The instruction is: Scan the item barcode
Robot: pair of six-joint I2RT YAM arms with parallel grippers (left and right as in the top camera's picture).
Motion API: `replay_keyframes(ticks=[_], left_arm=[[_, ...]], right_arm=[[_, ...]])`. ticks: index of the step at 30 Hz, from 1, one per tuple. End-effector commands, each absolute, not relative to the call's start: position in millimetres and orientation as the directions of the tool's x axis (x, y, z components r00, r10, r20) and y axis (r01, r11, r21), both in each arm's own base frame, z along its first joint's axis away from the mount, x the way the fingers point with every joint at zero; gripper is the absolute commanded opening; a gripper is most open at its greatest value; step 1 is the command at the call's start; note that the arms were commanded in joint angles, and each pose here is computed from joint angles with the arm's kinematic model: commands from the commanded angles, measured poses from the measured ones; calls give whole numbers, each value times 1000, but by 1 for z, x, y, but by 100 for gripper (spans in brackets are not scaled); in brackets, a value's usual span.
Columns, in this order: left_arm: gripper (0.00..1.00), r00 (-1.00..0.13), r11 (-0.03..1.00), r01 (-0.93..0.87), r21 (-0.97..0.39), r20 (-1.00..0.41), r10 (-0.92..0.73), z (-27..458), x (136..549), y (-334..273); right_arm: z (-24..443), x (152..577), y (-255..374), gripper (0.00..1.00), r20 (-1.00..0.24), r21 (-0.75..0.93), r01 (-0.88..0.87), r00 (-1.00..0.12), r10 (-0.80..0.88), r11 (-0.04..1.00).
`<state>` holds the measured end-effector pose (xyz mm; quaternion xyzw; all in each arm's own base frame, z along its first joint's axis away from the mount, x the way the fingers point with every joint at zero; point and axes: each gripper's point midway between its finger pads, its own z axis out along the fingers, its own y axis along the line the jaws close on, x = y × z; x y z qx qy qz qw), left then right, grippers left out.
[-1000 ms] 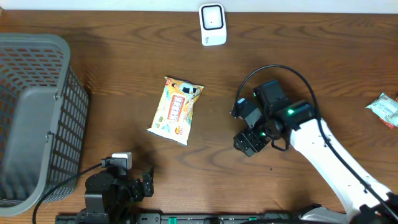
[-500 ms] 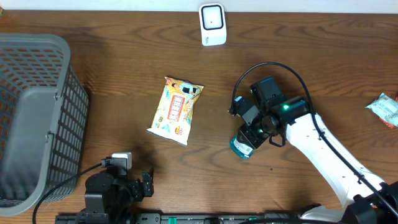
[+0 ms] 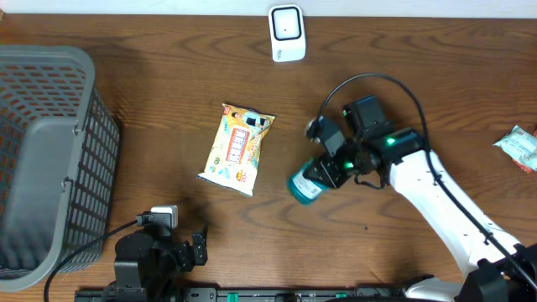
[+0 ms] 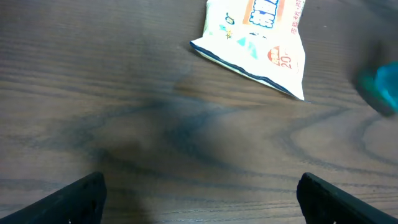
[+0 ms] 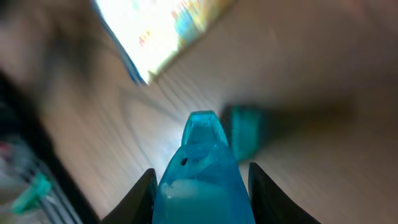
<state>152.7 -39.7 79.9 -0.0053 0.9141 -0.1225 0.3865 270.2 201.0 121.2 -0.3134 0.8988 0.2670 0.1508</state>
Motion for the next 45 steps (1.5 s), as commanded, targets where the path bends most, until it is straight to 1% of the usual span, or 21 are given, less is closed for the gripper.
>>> replay_keyframes(ticks=[1,3,4,7,11,13,14,19,21,24,25,28,33,36,39,41,42,45], left_arm=[[98,-729,970,73,-231,-677,-106,70,147,-39],[98,-729,970,73,-231,-676,-106,70,147,-39],[98,-729,970,73,-231,-676,-106,70,147,-39],[98,-729,970,73,-231,-676,-106,70,147,-39],[98,-729,970,73,-231,-676,-106,70,147,-39],[98,-729,970,73,-231,-676,-106,70,147,-39],[98,-729,970,73,-231,-676,-106,70,147,-39],[98,-729,970,73,-231,-676,-106,70,147,-39],[98,-729,970,73,-231,-676,-106,70,147,-39],[98,-729,970,73,-231,-676,-106,70,147,-39],[98,-729,970,73,-231,-676,-106,70,147,-39],[98,-729,970,73,-231,-676,-106,70,147,-39],[98,-729,970,73,-231,-676,-106,70,147,-39],[98,-729,970,73,-231,-676,-106,70,147,-39],[98,-729,970,73,-231,-676,-106,70,147,-39],[98,-729,970,73,-231,-676,-106,70,147,-39],[98,-729,970,73,-231,-676,-106,70,147,-39],[98,-729,970,73,-231,-676,-106,70,147,-39]], right_arm=[[191,268,235,4,-615,566,-714,-698,-366,412],[207,267,241,3,-658,599,-735,-678,-328,318],[218,267,244,3,-684,611,-749,-662,-305,256],[238,263,249,4,-734,615,-777,-627,-262,136],[270,246,253,4,-786,606,-793,-582,-210,-70],[281,238,252,4,-797,601,-784,-573,-192,-153],[286,235,252,3,-793,608,-773,-580,-187,-180],[287,235,252,2,-774,632,-755,-603,-192,-175],[277,244,253,1,-747,658,-747,-633,-205,-92],[252,267,252,1,-705,668,-736,-674,-220,111],[240,276,250,1,-696,652,-732,-681,-226,198],[213,298,238,1,-671,590,-702,-701,-241,400],[181,324,214,1,-608,487,-573,-764,-215,659],[169,335,203,1,-609,376,-529,-760,-227,761],[159,346,189,1,-617,226,-477,-745,-254,849],[156,353,179,1,-626,109,-431,-730,-275,896],[155,361,171,1,-636,5,-384,-713,-293,923],[149,367,172,3,-639,-45,-368,-704,-310,929]])
